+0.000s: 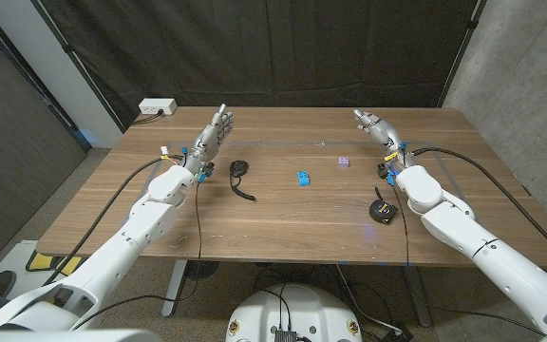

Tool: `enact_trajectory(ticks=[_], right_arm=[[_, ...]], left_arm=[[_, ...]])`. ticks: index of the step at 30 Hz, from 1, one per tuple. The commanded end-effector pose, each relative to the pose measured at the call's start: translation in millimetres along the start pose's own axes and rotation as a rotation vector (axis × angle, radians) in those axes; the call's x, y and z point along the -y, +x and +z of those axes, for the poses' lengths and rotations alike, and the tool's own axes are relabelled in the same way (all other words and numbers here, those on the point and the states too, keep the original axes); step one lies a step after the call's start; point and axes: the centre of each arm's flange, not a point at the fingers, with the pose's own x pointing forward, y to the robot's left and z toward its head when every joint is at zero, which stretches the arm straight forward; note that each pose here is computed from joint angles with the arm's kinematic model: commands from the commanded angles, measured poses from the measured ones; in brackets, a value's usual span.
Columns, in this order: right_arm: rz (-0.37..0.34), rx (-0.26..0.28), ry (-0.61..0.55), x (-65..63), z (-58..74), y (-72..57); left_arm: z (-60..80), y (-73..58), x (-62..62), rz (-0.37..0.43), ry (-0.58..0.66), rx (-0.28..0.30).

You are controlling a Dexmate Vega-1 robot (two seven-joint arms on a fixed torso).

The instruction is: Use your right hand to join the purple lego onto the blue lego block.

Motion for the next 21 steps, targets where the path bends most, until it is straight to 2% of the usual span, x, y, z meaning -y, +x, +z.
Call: enact_trajectory(ticks=[1,6,10,21], right_arm=[[-0.012,0.015,-0.157,9.4,10.4,-7.0],[-0.007,0.006,-0.227,15.7,8.3,-5.8],[0.005,-0.001,-0.283,17.9,11.8,-3.9],[0.035,-0.02,-0.444,12.0,23.9,1.6]], left_arm=[[10.3,-6.8,10.1,-0.004,0.007,0.008],[16.1,-15.7,16.5,-0.01,-0.002,0.019],[21.4,-23.3,18.7,-0.015,0.002,0.021],[27.9,-39.5,15.5,-0.036,0.009,0.04]])
